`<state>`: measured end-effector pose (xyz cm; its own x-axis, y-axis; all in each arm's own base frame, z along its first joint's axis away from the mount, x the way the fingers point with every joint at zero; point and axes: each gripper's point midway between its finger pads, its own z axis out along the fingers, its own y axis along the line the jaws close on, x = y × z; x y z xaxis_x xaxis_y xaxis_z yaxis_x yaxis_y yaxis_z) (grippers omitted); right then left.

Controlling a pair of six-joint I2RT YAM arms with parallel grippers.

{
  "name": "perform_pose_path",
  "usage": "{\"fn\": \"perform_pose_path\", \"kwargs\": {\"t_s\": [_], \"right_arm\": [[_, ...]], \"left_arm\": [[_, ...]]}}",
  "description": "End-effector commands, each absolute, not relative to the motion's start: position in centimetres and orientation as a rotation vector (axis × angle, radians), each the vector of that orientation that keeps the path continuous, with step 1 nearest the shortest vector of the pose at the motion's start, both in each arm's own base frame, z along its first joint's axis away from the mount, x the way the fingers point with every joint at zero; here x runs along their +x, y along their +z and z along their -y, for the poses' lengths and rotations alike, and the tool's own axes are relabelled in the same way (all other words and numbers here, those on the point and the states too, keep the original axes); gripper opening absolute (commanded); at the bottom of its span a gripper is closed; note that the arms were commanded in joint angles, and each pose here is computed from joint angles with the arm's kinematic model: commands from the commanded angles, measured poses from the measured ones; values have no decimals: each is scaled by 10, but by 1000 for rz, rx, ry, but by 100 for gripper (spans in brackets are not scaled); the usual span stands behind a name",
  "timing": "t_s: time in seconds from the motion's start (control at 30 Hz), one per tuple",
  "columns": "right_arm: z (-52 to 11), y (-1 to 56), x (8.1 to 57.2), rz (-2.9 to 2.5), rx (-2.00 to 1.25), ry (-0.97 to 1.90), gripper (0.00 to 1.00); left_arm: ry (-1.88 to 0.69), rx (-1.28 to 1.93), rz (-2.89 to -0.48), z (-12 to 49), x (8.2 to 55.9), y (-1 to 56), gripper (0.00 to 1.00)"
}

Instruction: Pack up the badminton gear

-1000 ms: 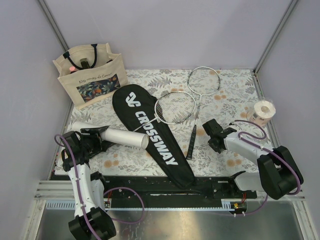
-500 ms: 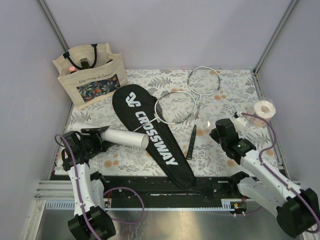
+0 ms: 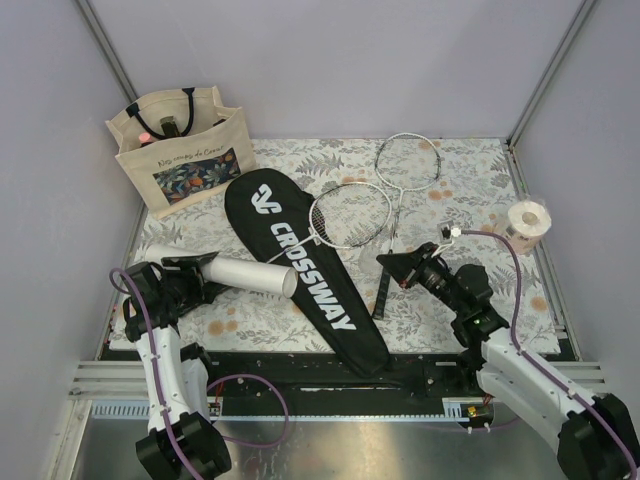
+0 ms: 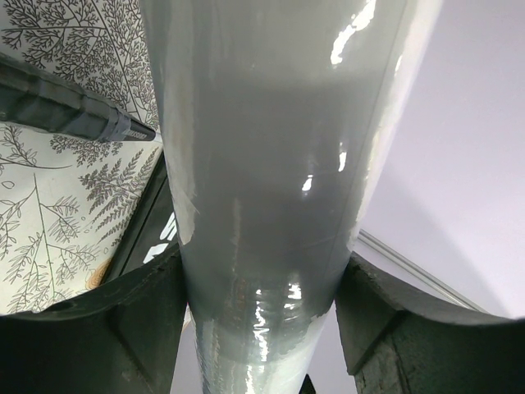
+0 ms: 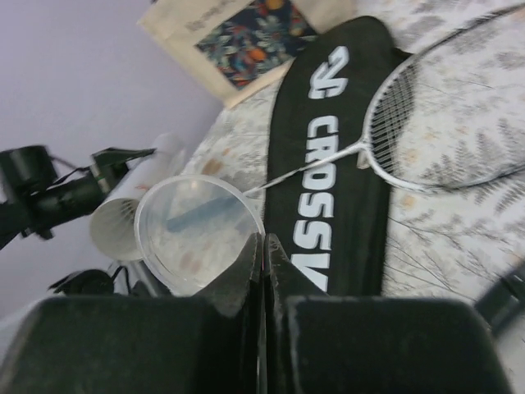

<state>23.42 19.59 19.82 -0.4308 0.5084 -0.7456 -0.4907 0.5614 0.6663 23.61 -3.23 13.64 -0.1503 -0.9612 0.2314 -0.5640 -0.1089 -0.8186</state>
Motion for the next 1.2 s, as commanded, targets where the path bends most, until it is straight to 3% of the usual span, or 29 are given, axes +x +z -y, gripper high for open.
{"fn": "perform_pose_path", "kwargs": {"t_s": [0.0, 0.3, 1.17], "right_arm": [[-229, 248, 197, -1420, -315, 1341, 0], [-275, 251, 184, -1406, -486, 1323, 0], [-369, 244, 196, -1441, -431, 1289, 0]], "left_arm": [[-1256, -1635, -1695, 36, 241, 162, 51], [-1283, -1674, -1698, 40, 238, 155, 51], [-1305, -1684, -1695, 45, 232, 159, 50]]}}
